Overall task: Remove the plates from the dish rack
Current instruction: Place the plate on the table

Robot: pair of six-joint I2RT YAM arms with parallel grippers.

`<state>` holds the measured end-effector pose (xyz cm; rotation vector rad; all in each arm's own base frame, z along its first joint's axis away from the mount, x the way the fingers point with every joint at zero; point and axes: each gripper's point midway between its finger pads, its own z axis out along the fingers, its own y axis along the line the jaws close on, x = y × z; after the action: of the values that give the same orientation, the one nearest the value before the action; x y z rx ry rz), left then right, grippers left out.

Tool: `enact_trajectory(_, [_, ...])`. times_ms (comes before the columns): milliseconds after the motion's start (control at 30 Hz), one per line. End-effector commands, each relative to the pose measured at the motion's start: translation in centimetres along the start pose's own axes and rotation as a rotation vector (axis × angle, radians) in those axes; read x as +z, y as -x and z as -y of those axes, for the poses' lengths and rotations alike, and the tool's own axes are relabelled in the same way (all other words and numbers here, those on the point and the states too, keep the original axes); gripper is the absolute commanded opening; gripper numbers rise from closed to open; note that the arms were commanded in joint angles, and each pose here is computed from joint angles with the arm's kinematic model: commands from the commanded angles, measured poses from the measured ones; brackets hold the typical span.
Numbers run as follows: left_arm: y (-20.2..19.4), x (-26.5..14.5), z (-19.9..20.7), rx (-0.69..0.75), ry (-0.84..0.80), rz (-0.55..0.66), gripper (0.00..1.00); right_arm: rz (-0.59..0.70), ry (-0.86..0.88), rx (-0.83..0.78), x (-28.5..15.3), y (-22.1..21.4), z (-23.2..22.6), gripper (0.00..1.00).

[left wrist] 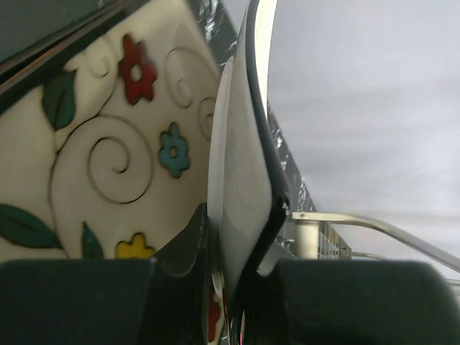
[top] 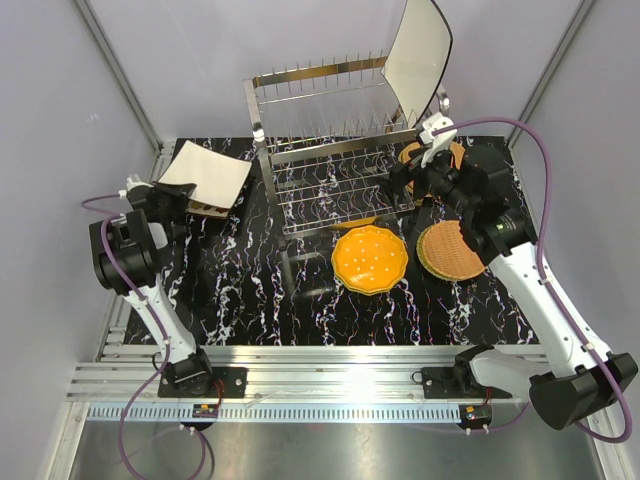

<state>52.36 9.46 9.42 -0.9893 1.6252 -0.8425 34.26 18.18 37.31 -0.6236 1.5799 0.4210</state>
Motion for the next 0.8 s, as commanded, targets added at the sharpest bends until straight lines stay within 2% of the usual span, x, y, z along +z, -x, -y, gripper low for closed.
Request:
enact_trajectory(0, [3.8,0.1,7.3,0.1,-0.24,0.084,0.0,0.031,-0.014,-0.02,-0.1,1.2,0.6,1.0])
enact_trajectory(600, [4.1,1.1,4.0,0.045,-0.153,0.103,0.05,0.024,-0.014,-0.019,0.1,0.9,0.7,1.0])
enact_trajectory(733, [4.1,1.1,3.8,0.028,-0.148,0.107,0.1,0.025,-0.014,-0.02,0.0,1.0,0.7,1.0])
enact_trajectory(767, [4.2,1.1,3.8,0.026,-0.145,0.109,0.15,0.026,-0.017,-0.022,0.0,1.0,0.8,1.0])
